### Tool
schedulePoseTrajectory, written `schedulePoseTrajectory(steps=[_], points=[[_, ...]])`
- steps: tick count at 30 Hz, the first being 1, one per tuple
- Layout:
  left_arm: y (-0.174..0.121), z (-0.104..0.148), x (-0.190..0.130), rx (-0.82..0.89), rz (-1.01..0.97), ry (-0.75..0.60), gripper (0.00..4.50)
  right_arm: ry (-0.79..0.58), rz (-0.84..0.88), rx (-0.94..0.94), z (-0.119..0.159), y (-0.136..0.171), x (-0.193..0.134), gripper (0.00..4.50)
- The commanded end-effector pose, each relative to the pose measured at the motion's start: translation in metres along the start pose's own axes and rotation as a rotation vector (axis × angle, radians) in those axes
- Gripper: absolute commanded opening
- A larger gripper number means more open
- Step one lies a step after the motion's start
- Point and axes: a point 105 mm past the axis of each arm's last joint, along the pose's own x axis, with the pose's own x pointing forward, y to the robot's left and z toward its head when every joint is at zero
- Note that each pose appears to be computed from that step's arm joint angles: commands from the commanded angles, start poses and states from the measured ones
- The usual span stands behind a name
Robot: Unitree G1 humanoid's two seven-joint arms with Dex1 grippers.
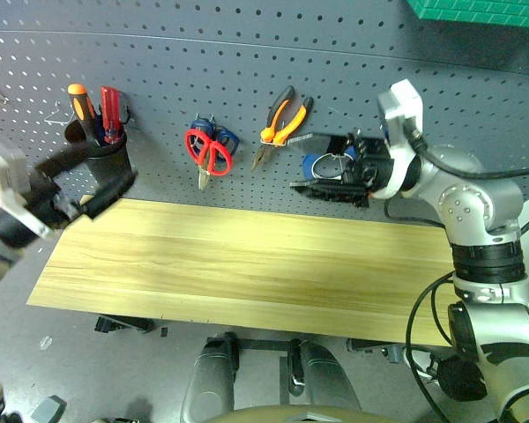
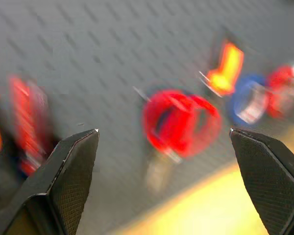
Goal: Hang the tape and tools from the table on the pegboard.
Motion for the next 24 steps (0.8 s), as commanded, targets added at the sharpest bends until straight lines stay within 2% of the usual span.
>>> schedulePoseTrajectory(steps=[1, 4, 8, 11, 14, 20, 24], points=[[-0.013, -0.008, -0.005, 0.007, -0.087, 0.016, 4.48, 0.053, 0.005, -0.018, -0.014, 0.005, -0.006, 4.5], [-0.017, -0.032, -0.006, -0.021, -0.127, 0.047, 4.48, 0.073, -0.031, 0.005, -0.033, 0.0, -0.015, 4.5], [-0.034, -0.062, -0.006, -0.043, -0.275, 0.11, 4.48, 0.101, -0.027, 0.032, -0.05, 0.004, -0.023, 4.5], [-0.048, -0.083, -0.01, -0.032, -0.401, 0.147, 4.48, 0.181, -0.009, 0.021, -0.069, 0.009, -0.028, 4.5], [-0.055, -0.094, -0.015, -0.04, -0.456, 0.137, 4.48, 0.204, -0.011, 0.031, -0.081, 0.013, -0.029, 4.5], [-0.046, -0.101, -0.022, -0.015, -0.441, 0.121, 4.48, 0.231, -0.051, 0.052, -0.102, 0.01, -0.035, 4.5], [-0.042, -0.104, -0.028, -0.004, -0.417, 0.121, 4.48, 0.251, -0.048, 0.047, -0.104, 0.004, -0.035, 4.5]])
